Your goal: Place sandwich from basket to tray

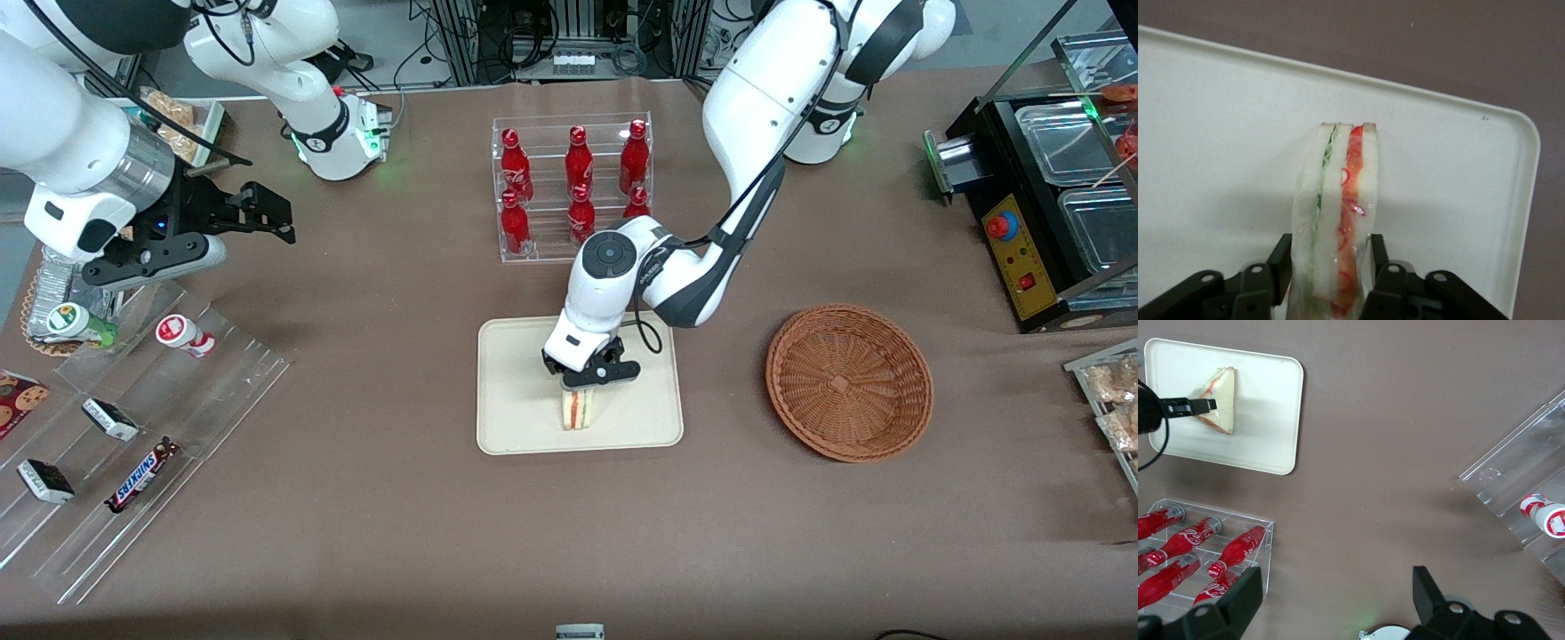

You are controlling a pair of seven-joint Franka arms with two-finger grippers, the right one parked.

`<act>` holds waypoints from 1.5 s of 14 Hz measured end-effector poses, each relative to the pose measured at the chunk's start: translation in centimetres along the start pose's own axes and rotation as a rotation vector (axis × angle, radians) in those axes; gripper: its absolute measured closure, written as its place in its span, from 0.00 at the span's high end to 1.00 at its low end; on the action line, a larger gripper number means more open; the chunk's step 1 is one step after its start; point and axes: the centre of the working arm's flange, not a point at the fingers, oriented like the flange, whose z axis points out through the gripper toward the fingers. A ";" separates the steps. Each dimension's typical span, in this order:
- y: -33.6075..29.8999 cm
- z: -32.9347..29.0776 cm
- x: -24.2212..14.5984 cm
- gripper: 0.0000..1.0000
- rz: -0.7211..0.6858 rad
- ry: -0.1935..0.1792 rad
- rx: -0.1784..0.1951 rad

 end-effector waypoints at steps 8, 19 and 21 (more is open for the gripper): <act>-6.7 -25.8 7.9 1.00 0.067 0.012 0.147; -30.4 -33.5 16.4 1.00 0.205 -0.215 0.281; -33.2 -36.8 15.9 1.00 0.226 -0.218 0.281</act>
